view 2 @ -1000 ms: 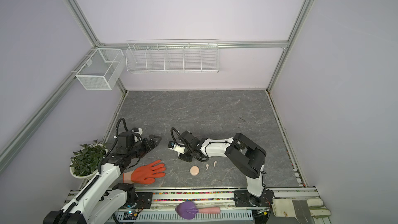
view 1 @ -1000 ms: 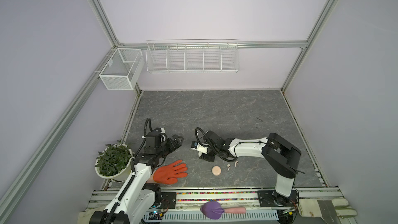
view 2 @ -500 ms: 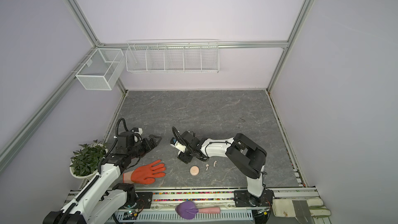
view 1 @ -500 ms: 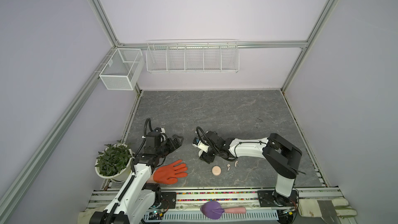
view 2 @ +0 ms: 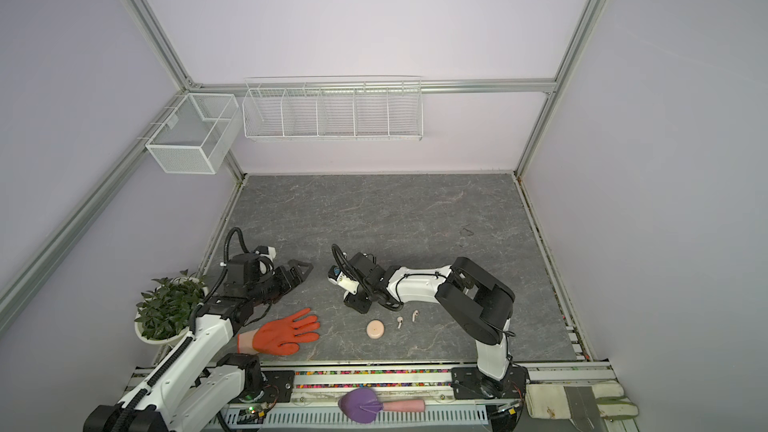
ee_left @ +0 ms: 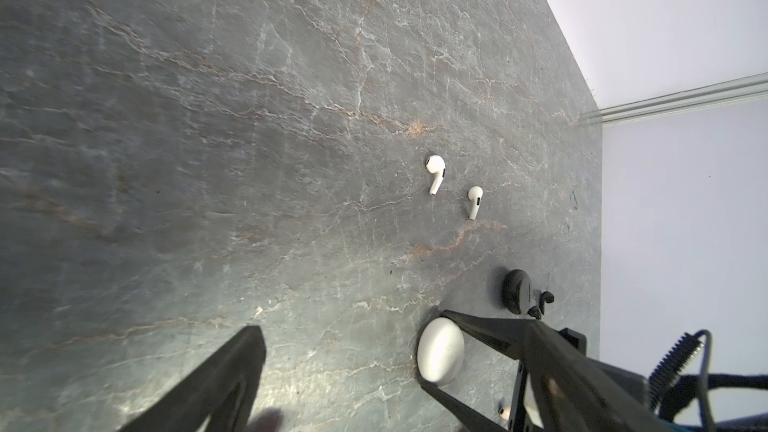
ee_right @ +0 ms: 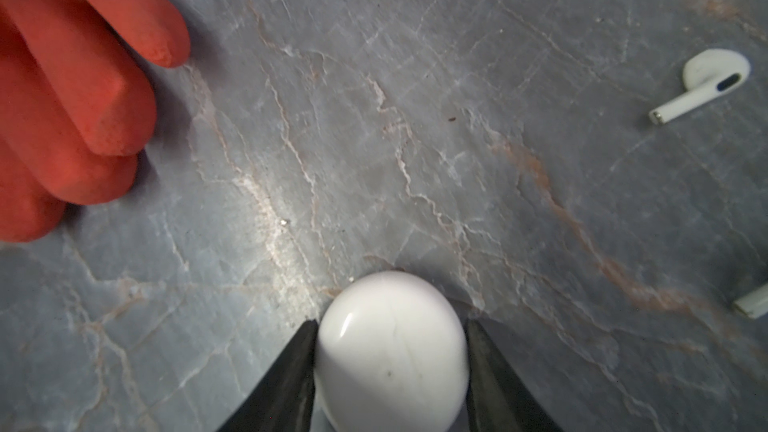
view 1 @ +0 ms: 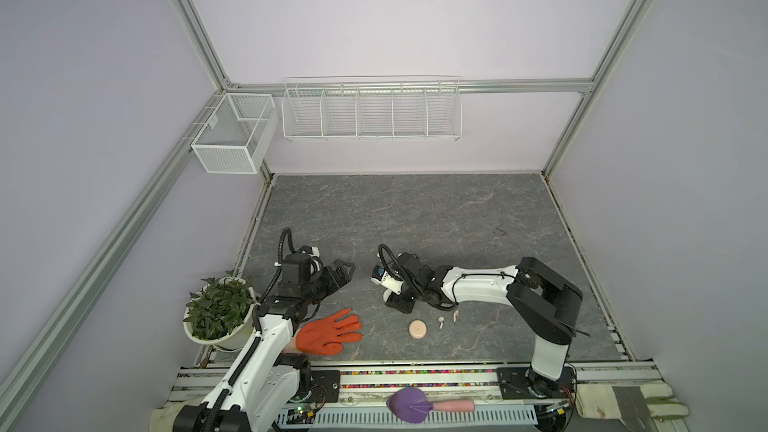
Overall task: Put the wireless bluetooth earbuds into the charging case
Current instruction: 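Lift the white case with the right gripper and carry it toward the left gripper, then close the left gripper on the white case held by the right gripper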
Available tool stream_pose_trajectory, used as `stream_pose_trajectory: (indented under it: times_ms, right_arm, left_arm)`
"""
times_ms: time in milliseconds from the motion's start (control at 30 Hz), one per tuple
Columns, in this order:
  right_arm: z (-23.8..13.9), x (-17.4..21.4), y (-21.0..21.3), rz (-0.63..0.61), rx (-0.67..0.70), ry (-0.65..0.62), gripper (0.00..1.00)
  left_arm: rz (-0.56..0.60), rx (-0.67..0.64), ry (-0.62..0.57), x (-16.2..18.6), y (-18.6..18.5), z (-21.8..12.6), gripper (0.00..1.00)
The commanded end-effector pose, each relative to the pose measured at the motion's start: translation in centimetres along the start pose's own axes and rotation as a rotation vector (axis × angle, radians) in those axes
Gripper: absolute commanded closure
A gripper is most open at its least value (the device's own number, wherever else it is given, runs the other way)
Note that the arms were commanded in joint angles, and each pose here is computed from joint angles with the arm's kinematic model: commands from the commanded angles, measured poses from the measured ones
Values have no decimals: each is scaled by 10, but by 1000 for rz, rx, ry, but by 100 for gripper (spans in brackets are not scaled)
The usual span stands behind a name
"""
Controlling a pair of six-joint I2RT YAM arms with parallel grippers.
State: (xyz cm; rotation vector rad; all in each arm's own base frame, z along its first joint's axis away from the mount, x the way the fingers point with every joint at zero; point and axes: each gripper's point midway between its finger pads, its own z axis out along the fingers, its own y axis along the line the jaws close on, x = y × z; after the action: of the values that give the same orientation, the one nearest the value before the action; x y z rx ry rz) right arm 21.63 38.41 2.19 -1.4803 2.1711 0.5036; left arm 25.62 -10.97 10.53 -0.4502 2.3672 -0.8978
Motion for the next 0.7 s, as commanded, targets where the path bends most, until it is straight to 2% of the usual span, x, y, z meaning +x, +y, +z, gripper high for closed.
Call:
stream_pose_trajectory:
  times_ms: [0,167,333,467,667]
  right_arm:
    - [-20,2,-1,-48,-29,6,55]
    - [-57,-20,-23,-124,-12,-129,58]
    - [-95,-47,-39,-229,11,-271,60]
    - [-115,-60,-41,-269,24,-330,61]
    - [-133,-72,-33,-277,-2,-385,62]
  left_arm:
    - [27,42,46,8,-9,-1,5]
    - [42,207,112,22,-39,-5,11]
    - [115,415,165,45,-85,-10,14]
    - [151,558,176,53,-115,-14,15]
    - [178,680,225,53,-144,-13,26]
